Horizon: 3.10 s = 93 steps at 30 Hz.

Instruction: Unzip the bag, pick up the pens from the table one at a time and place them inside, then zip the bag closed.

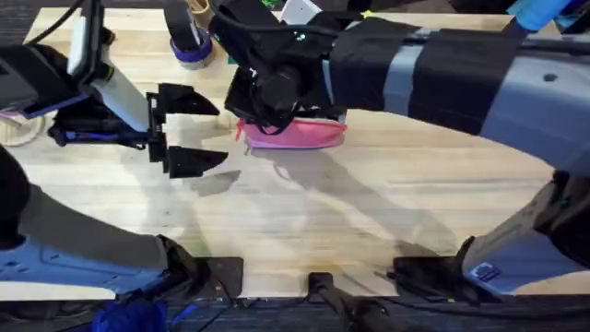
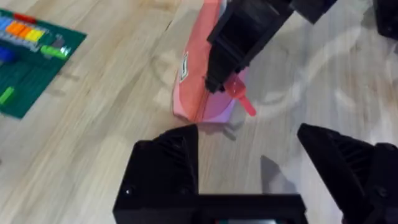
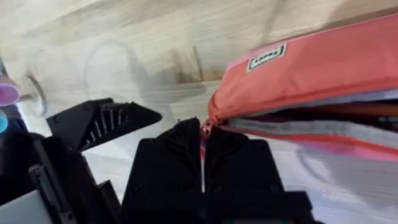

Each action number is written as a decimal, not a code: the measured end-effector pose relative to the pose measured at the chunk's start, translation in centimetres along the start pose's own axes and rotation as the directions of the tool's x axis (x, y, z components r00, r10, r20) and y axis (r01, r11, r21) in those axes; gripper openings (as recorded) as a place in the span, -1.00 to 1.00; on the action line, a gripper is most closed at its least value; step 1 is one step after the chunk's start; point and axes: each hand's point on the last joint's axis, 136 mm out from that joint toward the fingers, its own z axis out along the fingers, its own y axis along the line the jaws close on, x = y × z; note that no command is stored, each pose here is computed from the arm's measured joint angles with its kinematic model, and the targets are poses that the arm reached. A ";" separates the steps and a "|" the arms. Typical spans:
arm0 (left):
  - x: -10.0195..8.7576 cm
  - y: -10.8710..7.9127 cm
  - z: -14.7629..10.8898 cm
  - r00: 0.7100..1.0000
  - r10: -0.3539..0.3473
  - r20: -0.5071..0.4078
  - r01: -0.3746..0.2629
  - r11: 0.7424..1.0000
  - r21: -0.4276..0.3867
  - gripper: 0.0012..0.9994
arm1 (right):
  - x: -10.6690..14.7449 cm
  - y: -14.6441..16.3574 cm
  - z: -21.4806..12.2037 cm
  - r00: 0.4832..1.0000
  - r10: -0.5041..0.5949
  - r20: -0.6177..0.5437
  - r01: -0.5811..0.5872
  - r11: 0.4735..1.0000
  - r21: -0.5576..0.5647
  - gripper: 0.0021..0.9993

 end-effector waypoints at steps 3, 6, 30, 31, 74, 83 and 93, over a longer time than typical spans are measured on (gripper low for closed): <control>0.0 0.1 0.7 0.999 0.033 0.001 -0.033 0.999 0.018 0.99 | 0.0 0.0 0.0 1.000 0.000 0.001 0.000 1.000 -0.002 -0.94; 0.1 0.3 1.5 0.998 0.068 -0.002 -0.068 0.997 0.036 0.99 | 0.0 0.1 0.0 1.000 0.000 0.002 0.000 1.000 -0.004 -0.94; -0.6 3.5 6.5 0.999 0.045 -0.013 -0.045 0.998 0.041 0.99 | -0.3 0.4 0.0 1.000 0.001 0.011 -0.001 1.000 -0.017 -0.94; -0.6 3.5 6.6 0.999 0.038 -0.014 -0.038 0.998 0.043 0.99 | -0.2 0.4 0.0 1.000 0.001 0.010 -0.001 1.000 -0.018 -0.94; -1.5 3.3 7.1 1.000 0.022 0.021 -0.023 0.998 0.056 -0.91 | -5.7 -3.7 -3.5 0.975 -0.211 0.067 0.204 0.974 0.094 -0.94; -1.7 3.1 7.3 0.999 0.023 0.032 -0.025 0.998 0.064 -0.92 | -9.5 -9.6 -4.8 0.975 -0.220 0.034 0.206 0.950 0.236 -0.94; -2.1 2.7 7.7 0.999 0.028 0.042 -0.031 0.996 0.083 -0.92 | -13.7 -15.5 -7.0 0.965 -0.256 0.052 0.214 0.890 0.404 -0.94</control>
